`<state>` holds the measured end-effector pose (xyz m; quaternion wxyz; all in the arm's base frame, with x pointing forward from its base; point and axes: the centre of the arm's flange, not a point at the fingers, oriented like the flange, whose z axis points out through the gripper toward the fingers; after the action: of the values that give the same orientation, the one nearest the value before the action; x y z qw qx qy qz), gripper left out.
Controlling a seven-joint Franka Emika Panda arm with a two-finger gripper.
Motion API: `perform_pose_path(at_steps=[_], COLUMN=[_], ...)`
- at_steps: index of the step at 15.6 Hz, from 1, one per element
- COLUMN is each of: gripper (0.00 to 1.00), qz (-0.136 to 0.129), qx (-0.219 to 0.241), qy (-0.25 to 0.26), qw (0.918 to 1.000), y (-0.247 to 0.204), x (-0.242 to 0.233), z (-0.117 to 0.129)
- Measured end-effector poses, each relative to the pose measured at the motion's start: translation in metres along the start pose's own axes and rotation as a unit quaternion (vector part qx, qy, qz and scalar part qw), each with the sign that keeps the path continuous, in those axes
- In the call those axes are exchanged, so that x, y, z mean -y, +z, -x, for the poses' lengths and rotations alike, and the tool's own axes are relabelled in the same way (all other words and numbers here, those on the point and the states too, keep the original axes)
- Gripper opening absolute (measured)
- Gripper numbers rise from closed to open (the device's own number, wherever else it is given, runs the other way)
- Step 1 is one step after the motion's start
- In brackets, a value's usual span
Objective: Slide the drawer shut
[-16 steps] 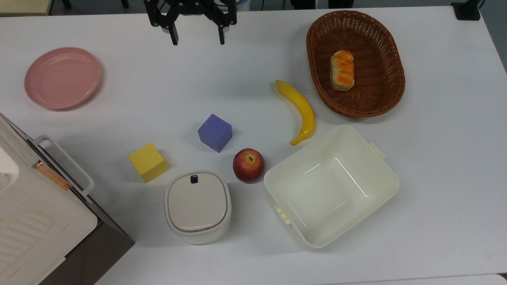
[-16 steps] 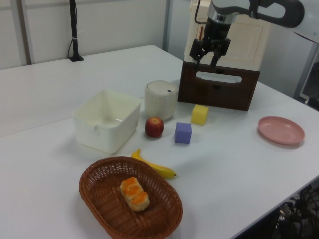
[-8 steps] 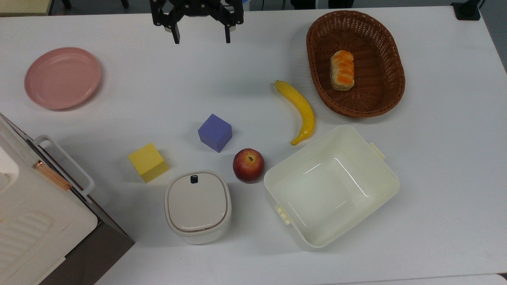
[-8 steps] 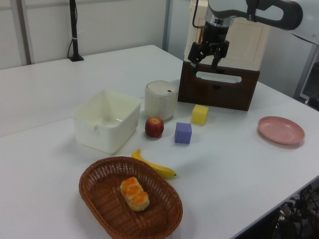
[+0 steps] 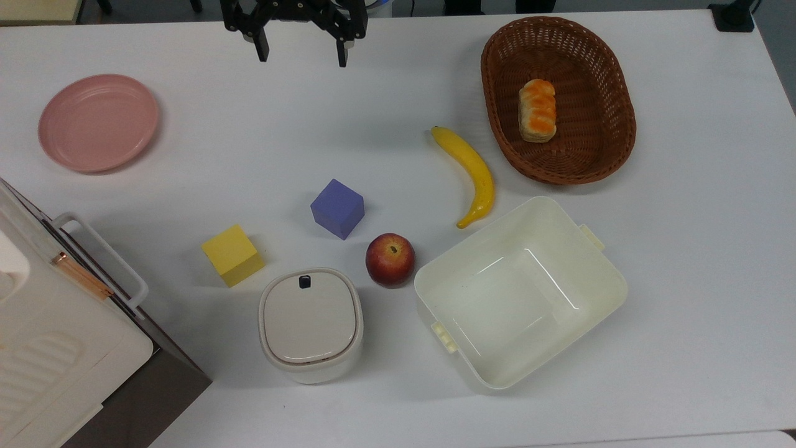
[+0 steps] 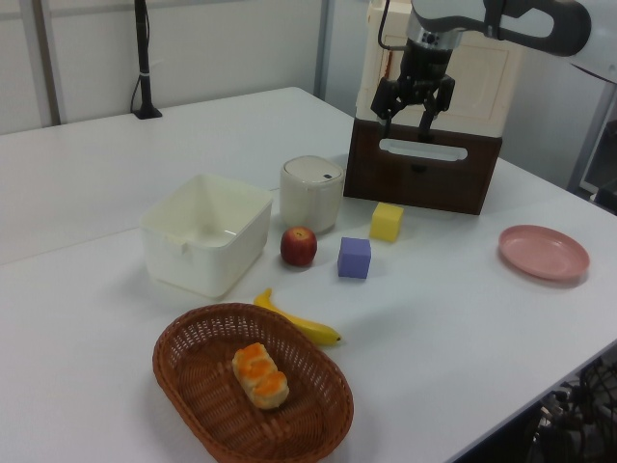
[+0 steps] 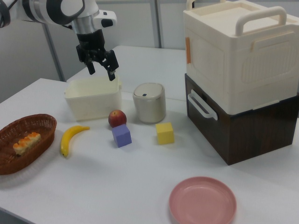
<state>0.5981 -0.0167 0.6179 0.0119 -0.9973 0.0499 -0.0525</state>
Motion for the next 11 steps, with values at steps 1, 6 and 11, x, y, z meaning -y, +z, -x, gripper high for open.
perform_pose_path(at_steps=[1,6,11], gripper=[1.0,1.0,1.0], qz=[0.0,0.003,-0.009], qx=[0.0,0.003,0.004], qy=[0.003,0.012,0.032], qw=[1.0,0.9999,0.9995], y=[0.0,0.002,0.001], x=[0.001,0.007,-0.009], z=[0.0,0.004,0.004])
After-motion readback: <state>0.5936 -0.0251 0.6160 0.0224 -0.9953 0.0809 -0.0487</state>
